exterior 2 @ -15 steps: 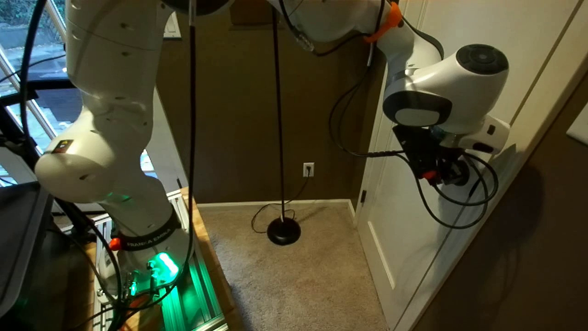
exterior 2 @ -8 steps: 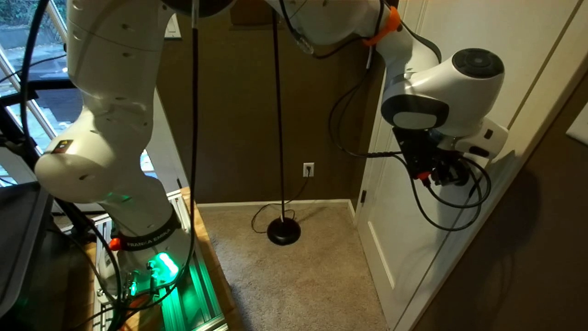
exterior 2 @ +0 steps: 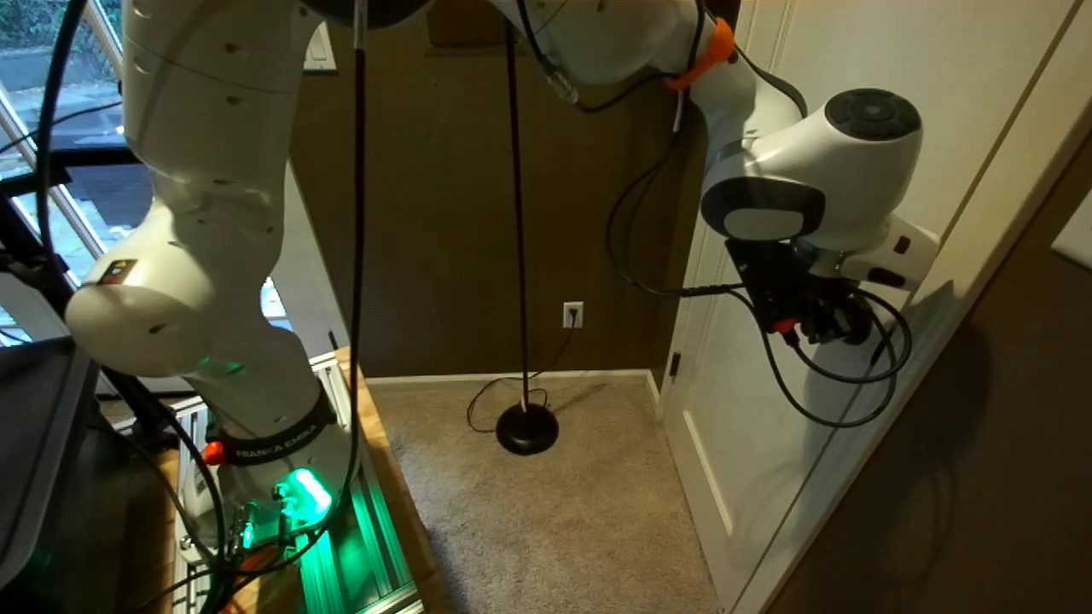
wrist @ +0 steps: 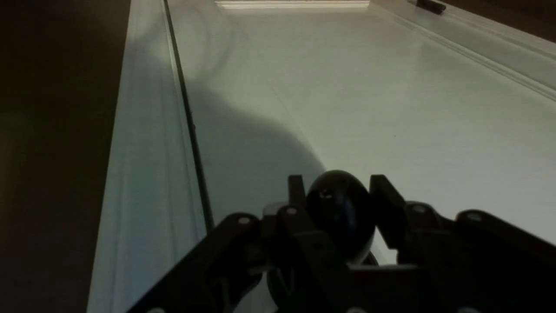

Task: Open the white door.

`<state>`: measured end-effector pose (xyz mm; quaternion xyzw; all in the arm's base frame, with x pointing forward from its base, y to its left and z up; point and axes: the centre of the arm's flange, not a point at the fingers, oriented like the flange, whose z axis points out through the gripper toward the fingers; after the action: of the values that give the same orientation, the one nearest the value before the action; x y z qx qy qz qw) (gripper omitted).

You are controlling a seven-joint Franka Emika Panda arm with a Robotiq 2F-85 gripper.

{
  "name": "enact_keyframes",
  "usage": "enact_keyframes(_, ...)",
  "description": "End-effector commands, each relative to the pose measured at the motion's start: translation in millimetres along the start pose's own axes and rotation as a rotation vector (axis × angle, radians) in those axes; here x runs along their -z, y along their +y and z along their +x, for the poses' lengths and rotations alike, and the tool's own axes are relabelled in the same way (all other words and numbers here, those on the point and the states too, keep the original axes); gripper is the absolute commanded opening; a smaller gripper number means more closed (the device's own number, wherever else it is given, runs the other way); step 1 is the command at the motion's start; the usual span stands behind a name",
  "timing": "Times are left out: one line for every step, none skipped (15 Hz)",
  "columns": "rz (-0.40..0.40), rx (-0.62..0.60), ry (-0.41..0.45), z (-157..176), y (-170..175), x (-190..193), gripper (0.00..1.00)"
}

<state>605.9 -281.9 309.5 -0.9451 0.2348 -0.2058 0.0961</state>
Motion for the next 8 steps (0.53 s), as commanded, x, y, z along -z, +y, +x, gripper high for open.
enact_keyframes(-0.115,0.155,0.024,-17.7,-33.3,9.0,0.16)
enact_keyframes(-0.153,0.188,0.035,-21.5,-40.7,10.2,0.16)
enact_keyframes(-0.195,0.218,0.048,-26.3,-48.3,10.8,0.16)
enact_keyframes(-0.237,0.247,0.06,-32.3,-55.9,9.9,0.16)
enact_keyframes(-0.281,0.275,0.076,-39.1,-63.4,7.2,0.16)
enact_keyframes(-0.321,0.307,0.096,-43.8,-69.8,5.4,0.16)
enact_keyframes(-0.364,0.339,0.114,-48.8,-75.1,2.2,0.16)
enact_keyframes(-0.407,0.368,0.129,-53.2,-79.4,-1.1,0.16)
